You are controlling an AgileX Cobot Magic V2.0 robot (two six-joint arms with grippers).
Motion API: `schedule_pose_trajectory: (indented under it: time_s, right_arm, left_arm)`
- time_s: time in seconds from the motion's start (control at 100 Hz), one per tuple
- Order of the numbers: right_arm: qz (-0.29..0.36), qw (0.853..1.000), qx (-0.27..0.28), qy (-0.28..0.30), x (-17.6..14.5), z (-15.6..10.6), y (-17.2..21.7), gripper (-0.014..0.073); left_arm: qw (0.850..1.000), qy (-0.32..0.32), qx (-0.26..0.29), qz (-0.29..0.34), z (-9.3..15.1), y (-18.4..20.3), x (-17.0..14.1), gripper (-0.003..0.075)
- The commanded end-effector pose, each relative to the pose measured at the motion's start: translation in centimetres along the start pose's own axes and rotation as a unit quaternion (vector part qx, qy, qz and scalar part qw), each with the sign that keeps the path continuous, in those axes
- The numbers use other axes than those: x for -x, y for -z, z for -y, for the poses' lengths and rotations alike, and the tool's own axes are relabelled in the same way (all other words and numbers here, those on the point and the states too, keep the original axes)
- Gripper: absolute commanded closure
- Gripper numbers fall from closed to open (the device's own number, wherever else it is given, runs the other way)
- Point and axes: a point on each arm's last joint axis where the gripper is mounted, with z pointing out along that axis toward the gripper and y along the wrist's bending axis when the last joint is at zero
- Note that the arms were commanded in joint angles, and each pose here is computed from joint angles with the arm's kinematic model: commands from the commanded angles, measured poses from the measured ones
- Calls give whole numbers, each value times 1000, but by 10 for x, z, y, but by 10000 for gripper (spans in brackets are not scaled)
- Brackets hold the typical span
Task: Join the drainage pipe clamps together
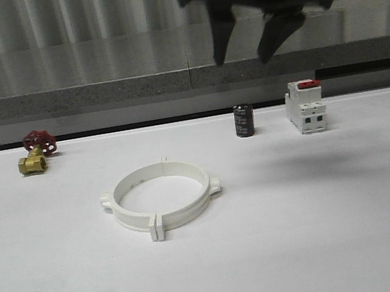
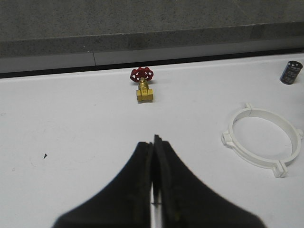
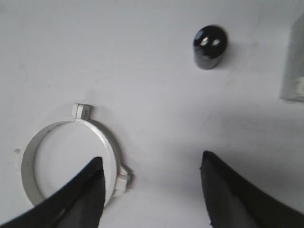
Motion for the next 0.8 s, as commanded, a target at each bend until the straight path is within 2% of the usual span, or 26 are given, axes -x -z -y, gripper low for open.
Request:
schedule_pose_trajectory:
  time_s: [0.0,0.17,0.32,0.44,0.58,0.79]
  right_arm:
    - [69,997,1,16,18,17,59,142]
    - [94,995,-36,10,9,64,99,142]
    - [102,992,-76,-12,-24,107,127,142]
    - [112,988,-104,-20,-56,128,149,142]
    - [136,982,-122,-40,-96,137,174,142]
    - [194,973,-121,-32,-150,125,207,171]
  left_arm:
    - [999,3,0,49,0,4,14,741]
    - [999,3,0,49,0,4,14,741]
    - [999,3,0,49,0,4,14,741]
    - [999,3,0,49,0,4,14,741]
    - [999,3,0,49,0,4,14,741]
    - [999,3,0,49,0,4,14,741]
